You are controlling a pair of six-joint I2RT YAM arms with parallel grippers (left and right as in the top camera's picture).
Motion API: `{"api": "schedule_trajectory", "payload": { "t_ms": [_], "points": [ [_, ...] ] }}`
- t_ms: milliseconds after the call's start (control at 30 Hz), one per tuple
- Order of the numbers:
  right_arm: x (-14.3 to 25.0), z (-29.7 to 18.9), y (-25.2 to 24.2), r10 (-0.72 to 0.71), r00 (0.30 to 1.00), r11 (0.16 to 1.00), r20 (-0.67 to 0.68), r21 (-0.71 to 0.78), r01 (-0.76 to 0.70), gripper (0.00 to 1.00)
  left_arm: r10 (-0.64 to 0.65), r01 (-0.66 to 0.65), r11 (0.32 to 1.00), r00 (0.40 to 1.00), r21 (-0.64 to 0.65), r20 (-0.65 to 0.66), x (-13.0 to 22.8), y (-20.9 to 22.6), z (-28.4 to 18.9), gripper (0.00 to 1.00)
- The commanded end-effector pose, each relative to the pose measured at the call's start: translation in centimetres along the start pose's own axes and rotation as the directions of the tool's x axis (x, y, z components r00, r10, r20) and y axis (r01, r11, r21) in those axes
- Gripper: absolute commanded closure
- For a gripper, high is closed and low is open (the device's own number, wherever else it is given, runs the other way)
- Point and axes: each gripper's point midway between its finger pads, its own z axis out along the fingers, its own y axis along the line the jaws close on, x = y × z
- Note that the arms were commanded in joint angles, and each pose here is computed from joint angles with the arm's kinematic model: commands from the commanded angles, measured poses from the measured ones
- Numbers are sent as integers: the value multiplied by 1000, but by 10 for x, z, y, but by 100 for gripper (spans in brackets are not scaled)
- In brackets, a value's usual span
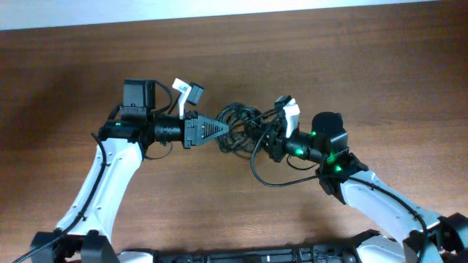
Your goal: Untangle cables
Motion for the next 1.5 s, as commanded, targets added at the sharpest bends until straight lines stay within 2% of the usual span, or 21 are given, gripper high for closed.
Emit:
{"api": "schedule_trajectory", "payload": {
  "t_ms": [0,33,67,200,333,433,533,600,633,667,700,733,767,833,867,933,1000,1033,1133,1433,1467],
  "points": [
    [10,1,14,37,997,996,-62,-72,-42,96,-15,18,995,999,-98,28,-9,15,-9,41],
    [16,0,18,51,995,994,-90,-96,-60,96,-14,21,990,999,-138,48,-13,23,-17,32],
    [18,-1,23,51,993,990,-104,-123,-64,96,-8,16,990,998,-143,58,-15,25,-20,31],
    [22,-3,32,80,988,979,-134,-174,-102,96,42,-39,962,999,-269,7,-8,44,-15,48],
    [22,-3,32,87,987,979,-135,-172,-110,96,32,-68,922,994,-381,-101,12,53,6,53],
    [22,-3,32,87,987,979,-135,-172,-110,96,-45,-29,846,991,-532,-126,24,74,3,66],
    [22,-3,32,87,987,979,-135,-172,-110,96,-112,28,752,990,-659,-86,26,94,-12,95],
    [22,-3,32,88,987,979,-135,-172,-111,78,-221,185,606,973,-773,60,25,113,-32,100],
    [22,-3,32,88,987,979,-134,-171,-111,32,-287,306,545,943,-781,170,25,118,-37,100],
    [22,-3,32,88,987,979,-135,-171,-111,2,-374,478,463,869,-747,324,24,121,-43,100],
    [22,-3,32,88,987,979,-135,-171,-111,1,-431,586,406,799,-701,418,25,122,-46,100],
    [22,-3,32,89,987,979,-135,-170,-111,1,-500,719,315,681,-620,535,27,124,-50,100],
    [23,-3,31,92,986,979,-137,-169,-115,1,-559,826,207,539,-524,630,32,125,-54,100],
    [24,-3,31,190,969,965,-157,-150,-213,1,-671,965,-40,166,-259,723,43,116,-50,100],
    [24,-3,31,301,938,937,-173,-131,-324,1,-701,979,-104,53,-175,711,42,111,-46,100],
    [24,-2,26,509,842,847,-182,-69,-527,1,-708,977,-203,-96,-71,700,41,106,-42,100],
    [30,4,17,738,660,671,-139,46,-740,1,-694,945,-324,-267,41,669,41,100,-36,100],
    [36,9,11,807,585,591,-83,106,-800,9,-687,921,-380,-342,85,641,40,96,-32,100],
    [40,21,1,850,520,501,81,175,-847,32,-707,913,-399,-365,84,606,40,90,-27,100],
    [29,19,-25,796,516,475,318,202,-857,34,-795,925,-379,-312,-23,521,48,68,-8,100],
    [30,19,-26,796,516,473,316,206,-857,42,-810,925,-378,-311,-37,497,49,62,-3,100]
  ]
}}
